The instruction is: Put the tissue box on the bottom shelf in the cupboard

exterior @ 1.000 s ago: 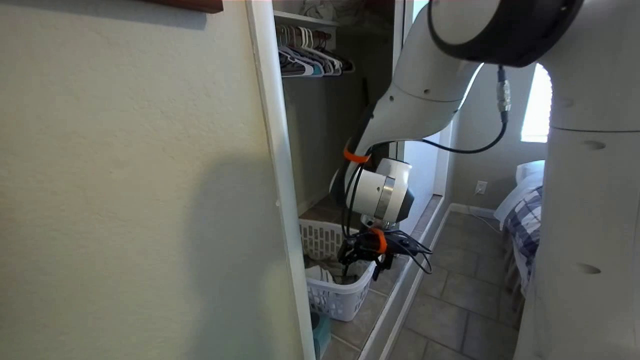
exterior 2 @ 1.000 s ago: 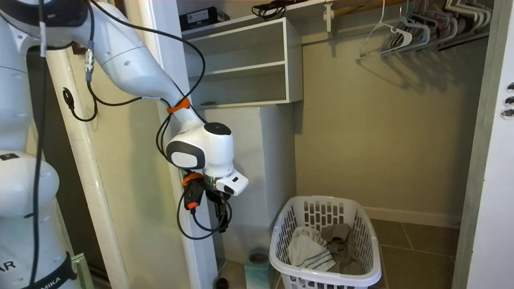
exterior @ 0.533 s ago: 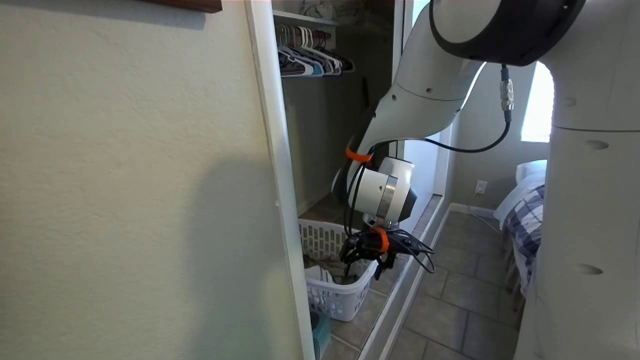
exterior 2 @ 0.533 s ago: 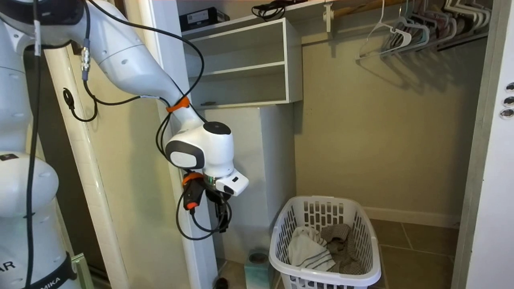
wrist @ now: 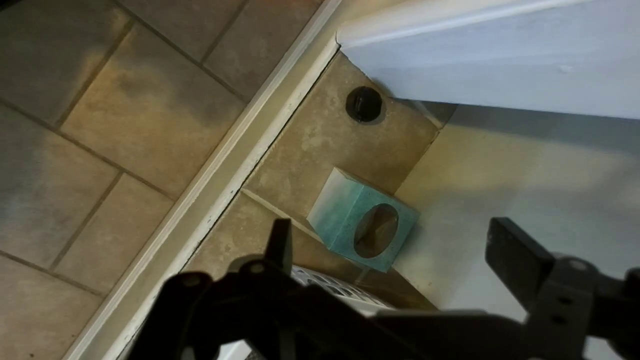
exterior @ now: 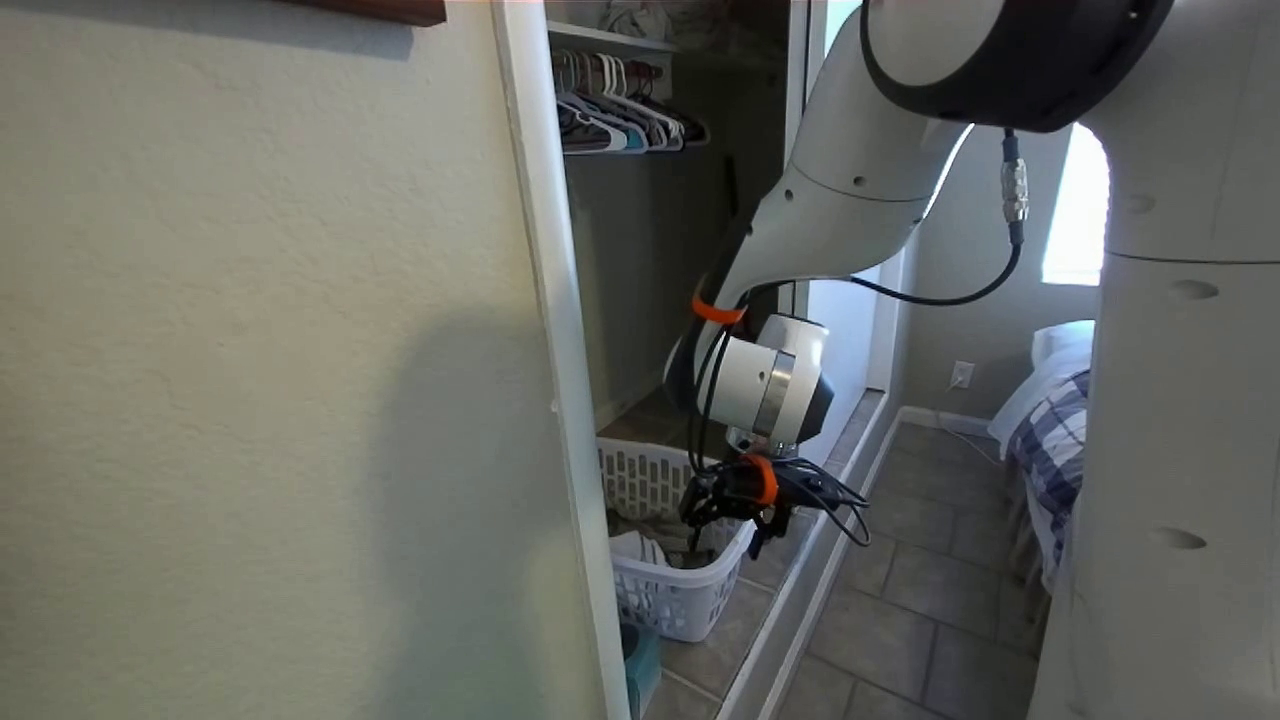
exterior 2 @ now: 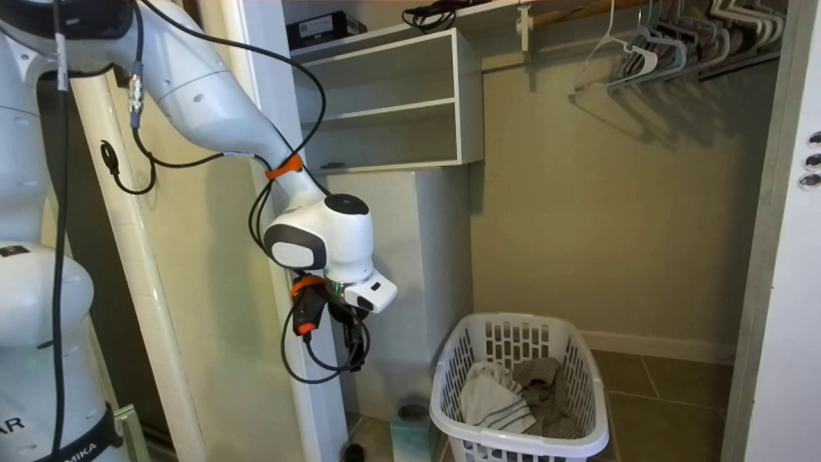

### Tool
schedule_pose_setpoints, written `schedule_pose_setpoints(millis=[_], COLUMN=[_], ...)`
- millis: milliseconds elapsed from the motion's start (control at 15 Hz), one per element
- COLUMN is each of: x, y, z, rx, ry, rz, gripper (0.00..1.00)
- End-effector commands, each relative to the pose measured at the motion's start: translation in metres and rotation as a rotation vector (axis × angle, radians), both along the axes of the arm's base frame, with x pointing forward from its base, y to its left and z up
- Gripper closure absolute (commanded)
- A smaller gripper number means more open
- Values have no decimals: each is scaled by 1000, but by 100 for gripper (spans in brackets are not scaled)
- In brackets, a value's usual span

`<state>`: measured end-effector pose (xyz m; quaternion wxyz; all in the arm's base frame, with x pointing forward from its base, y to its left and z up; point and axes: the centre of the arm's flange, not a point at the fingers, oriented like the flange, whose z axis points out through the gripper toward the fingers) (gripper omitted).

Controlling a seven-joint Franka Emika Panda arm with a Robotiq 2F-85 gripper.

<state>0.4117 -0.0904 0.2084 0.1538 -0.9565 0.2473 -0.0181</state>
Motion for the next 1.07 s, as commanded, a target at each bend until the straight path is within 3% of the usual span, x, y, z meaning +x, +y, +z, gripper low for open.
schedule_pose_setpoints(millis=[0, 333, 600, 800, 1000], x=[0, 10, 47, 57, 45], y=[0, 3, 21, 28, 25], z=[0, -8, -53, -91, -147], rx=[0, 10, 100, 143, 165], ry=[0, -29, -113, -118, -71], rz=[0, 34, 8, -35, -58], gripper=[0, 0, 0, 0, 0])
